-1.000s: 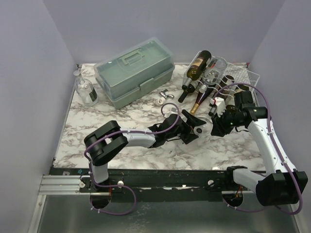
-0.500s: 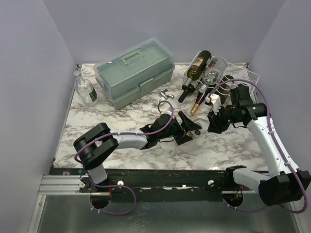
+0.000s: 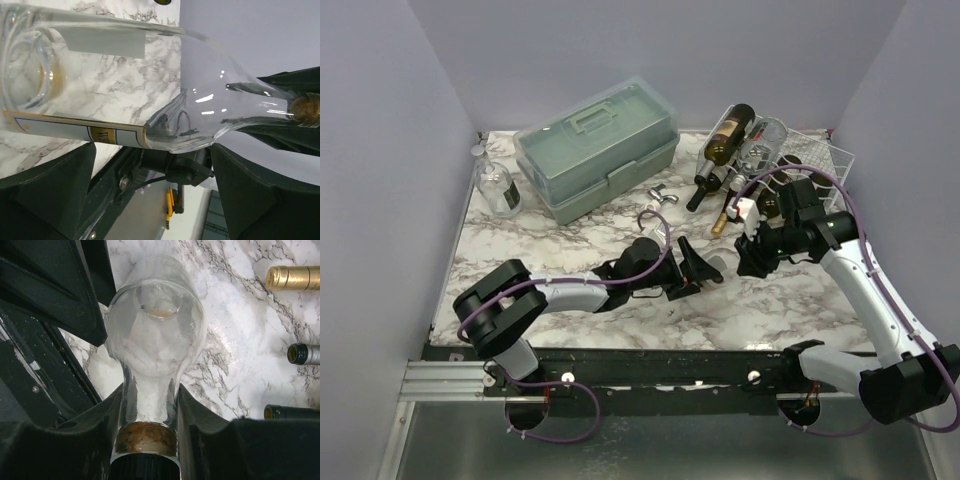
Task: Take the wine bottle off the wine rack
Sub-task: Place the wine bottle at the center of the board.
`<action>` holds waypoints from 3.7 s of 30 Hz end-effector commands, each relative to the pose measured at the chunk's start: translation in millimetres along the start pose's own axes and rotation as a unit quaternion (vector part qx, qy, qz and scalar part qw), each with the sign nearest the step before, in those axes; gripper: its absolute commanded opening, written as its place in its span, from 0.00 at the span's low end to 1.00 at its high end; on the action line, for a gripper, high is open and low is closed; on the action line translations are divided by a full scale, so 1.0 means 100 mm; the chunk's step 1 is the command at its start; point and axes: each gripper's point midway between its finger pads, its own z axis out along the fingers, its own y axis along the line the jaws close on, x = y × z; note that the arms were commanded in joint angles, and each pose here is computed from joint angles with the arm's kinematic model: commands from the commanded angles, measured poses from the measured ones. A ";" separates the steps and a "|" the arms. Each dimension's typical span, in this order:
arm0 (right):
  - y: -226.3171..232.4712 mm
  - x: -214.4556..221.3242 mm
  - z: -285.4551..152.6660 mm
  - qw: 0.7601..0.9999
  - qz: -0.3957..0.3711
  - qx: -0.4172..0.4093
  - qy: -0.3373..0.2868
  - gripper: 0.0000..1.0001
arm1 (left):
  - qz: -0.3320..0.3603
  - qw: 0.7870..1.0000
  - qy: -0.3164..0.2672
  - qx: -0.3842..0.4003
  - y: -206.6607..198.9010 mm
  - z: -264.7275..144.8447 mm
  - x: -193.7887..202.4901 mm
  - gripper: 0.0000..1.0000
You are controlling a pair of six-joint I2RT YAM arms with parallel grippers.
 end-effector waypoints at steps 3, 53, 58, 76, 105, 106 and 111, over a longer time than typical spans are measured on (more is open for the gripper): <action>0.18 -0.29 -0.07 0.999 -0.005 -0.037 -0.039 0.00 | 0.057 0.998 -0.014 0.006 0.05 -0.13 -0.11 0.99; 0.69 -0.78 0.02 0.993 -0.071 -0.086 -0.033 0.62 | 0.206 0.978 -0.033 -0.016 0.43 -0.54 -0.24 0.99; 0.68 -0.84 -0.19 0.991 -0.101 -0.075 -0.051 0.77 | 0.242 0.969 -0.045 -0.010 0.40 -0.66 -0.25 0.99; 0.45 -0.42 -0.26 0.995 -0.069 -0.013 -0.071 0.87 | 0.402 0.906 -0.120 0.064 -0.08 -1.28 -0.32 0.99; -0.58 -0.43 -1.02 0.946 0.031 0.310 -0.092 0.90 | 0.421 0.886 -0.182 0.070 -0.43 -1.79 -0.44 0.99; -0.58 -0.43 -1.04 0.944 0.029 0.314 -0.094 0.90 | 0.426 0.883 -0.186 0.069 -0.48 -1.82 -0.45 0.99; -0.65 -0.40 -1.15 0.936 0.018 0.342 -0.079 0.90 | 0.441 0.873 -0.196 0.064 -0.57 -1.92 -0.48 0.99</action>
